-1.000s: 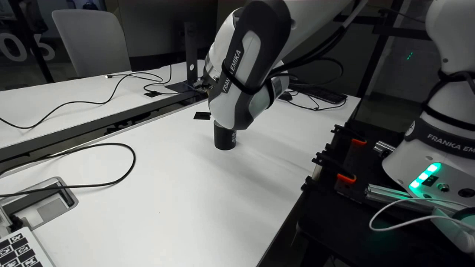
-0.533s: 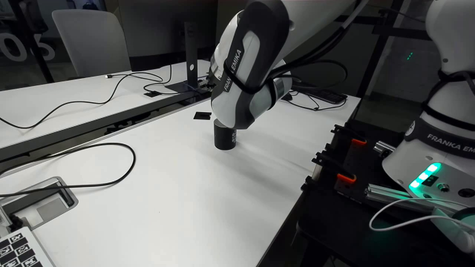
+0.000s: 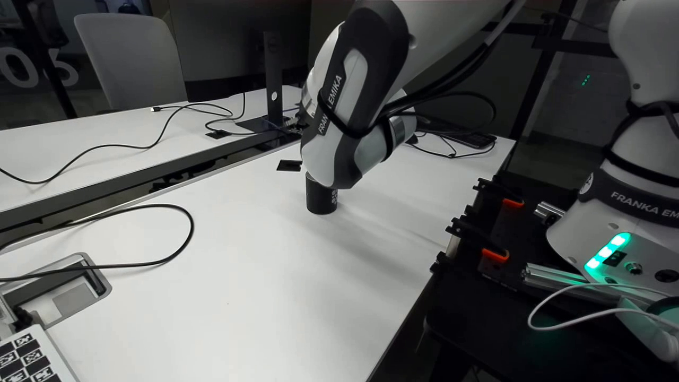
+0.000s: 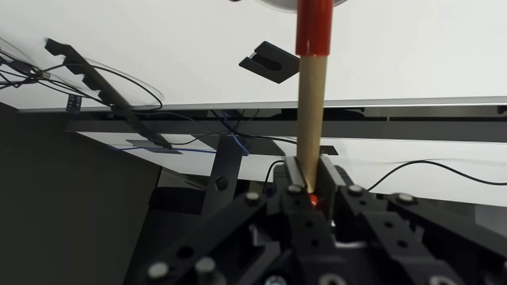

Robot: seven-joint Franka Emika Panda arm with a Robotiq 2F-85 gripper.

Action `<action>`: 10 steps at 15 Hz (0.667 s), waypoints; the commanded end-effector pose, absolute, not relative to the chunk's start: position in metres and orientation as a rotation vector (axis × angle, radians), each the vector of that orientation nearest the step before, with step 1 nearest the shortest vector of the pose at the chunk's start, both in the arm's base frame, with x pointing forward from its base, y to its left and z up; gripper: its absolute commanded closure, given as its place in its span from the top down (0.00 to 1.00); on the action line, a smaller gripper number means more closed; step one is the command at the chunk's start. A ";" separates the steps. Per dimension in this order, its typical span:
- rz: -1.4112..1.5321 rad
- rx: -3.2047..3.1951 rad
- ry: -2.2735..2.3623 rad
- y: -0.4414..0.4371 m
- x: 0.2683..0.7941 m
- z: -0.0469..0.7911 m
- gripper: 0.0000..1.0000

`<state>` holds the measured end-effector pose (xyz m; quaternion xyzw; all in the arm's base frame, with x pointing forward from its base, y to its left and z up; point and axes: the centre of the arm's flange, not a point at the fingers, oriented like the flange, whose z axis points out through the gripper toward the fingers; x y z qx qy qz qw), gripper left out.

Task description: Put the pen in the mug

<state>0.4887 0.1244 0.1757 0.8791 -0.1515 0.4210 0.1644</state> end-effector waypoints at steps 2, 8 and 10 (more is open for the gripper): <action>1.237 2.487 -0.477 0.111 0.490 0.164 0.04; 1.236 2.474 -0.498 0.106 0.491 0.162 0.04; 1.229 2.482 -0.500 0.105 0.490 0.161 0.39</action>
